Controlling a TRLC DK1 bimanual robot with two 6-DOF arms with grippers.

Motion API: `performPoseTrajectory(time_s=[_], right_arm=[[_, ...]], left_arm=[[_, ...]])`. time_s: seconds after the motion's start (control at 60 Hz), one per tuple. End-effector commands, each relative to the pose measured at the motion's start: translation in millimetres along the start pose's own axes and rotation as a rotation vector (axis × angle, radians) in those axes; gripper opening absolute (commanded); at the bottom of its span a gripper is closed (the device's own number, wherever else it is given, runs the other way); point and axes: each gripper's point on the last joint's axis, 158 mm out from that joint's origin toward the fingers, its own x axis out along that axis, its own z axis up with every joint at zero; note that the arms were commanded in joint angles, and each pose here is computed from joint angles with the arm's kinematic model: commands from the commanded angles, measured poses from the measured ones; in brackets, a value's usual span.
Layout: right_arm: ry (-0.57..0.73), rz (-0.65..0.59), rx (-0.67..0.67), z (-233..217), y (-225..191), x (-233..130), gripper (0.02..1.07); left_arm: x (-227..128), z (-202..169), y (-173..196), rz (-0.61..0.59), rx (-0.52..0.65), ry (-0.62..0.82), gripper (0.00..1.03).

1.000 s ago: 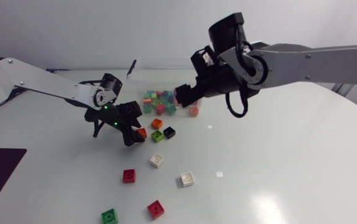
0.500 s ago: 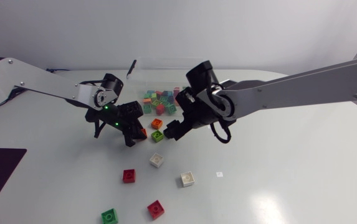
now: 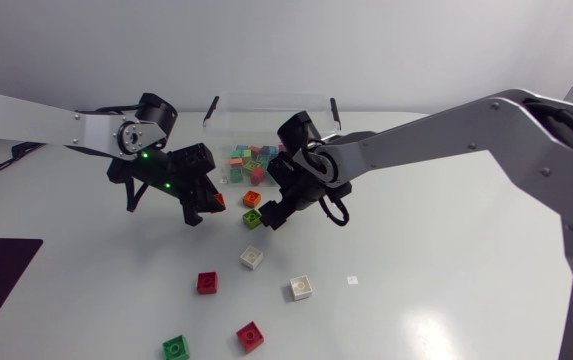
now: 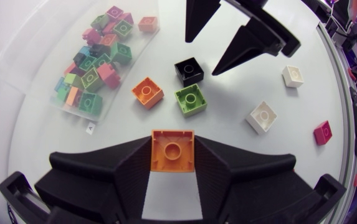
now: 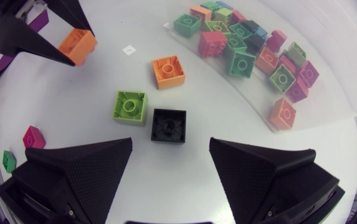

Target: Place the duplo bricks in the container

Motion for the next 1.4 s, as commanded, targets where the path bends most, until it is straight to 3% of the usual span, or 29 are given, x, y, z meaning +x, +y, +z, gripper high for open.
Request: performPoseTrajectory(time_s=[0.0,0.15,0.317,0.45,0.633,0.883,1.017,1.383], right_arm=[[0.039,0.008,-0.031,-3,2,11,0.91],[0.073,0.013,-0.051,-3,0,18,0.91],[0.097,0.013,-0.054,0,-7,27,0.79],[0.136,0.023,-0.064,-1,-6,29,0.78],[0.188,0.040,-0.068,-4,-8,34,0.62],[0.222,0.056,-0.072,-3,-8,39,0.51],[0.235,0.058,-0.070,-6,-8,41,0.38],[0.168,0.044,-0.054,-3,-5,-9,0.38]], left_arm=[[-15,-1,-6,0.002,0.003,-0.004,0.28],[-40,12,1,0.050,-0.001,-0.040,0.28],[-58,25,7,0.085,-0.004,-0.073,0.28],[-69,36,11,0.107,-0.007,-0.096,0.28],[-83,51,21,0.137,-0.030,-0.134,0.28],[-92,75,40,0.160,-0.073,-0.191,0.28],[-98,90,56,0.191,-0.107,-0.229,0.28],[-95,112,117,0.281,-0.197,-0.327,0.28]])
